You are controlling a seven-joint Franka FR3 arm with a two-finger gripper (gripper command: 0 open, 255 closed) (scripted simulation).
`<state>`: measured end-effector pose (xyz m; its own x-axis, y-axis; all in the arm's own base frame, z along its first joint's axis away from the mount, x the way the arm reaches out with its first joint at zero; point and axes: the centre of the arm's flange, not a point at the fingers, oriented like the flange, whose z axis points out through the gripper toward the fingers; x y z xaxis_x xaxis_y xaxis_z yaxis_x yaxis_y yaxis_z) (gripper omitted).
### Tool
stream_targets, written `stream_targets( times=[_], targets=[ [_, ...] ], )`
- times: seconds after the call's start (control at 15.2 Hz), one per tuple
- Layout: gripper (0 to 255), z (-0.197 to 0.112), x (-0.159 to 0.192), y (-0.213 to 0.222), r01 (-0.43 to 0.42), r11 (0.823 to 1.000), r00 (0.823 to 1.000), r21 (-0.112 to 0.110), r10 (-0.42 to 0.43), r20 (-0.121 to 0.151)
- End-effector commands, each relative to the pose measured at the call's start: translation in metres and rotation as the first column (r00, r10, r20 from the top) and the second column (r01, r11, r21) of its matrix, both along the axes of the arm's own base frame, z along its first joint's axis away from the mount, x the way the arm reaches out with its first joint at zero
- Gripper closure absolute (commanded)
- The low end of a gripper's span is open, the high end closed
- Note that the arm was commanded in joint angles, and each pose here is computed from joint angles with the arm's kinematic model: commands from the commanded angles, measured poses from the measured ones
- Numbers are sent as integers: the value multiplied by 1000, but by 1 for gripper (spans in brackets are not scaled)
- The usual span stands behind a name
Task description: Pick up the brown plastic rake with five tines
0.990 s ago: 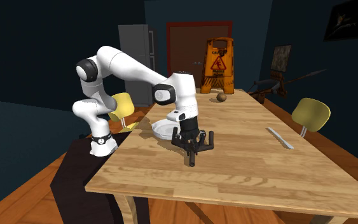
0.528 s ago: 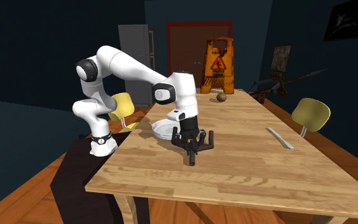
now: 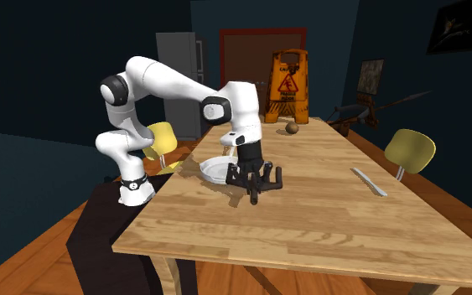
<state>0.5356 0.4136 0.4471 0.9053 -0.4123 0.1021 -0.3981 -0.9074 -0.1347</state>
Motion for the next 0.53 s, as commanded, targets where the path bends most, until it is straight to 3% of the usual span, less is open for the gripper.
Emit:
stream_targets(
  times=[0.0,0.46],
  targets=[
    [255,11,-1,0,0,1000,1000,0,0,0],
    [255,39,-1,0,0,1000,1000,0,0,0]
  ],
)
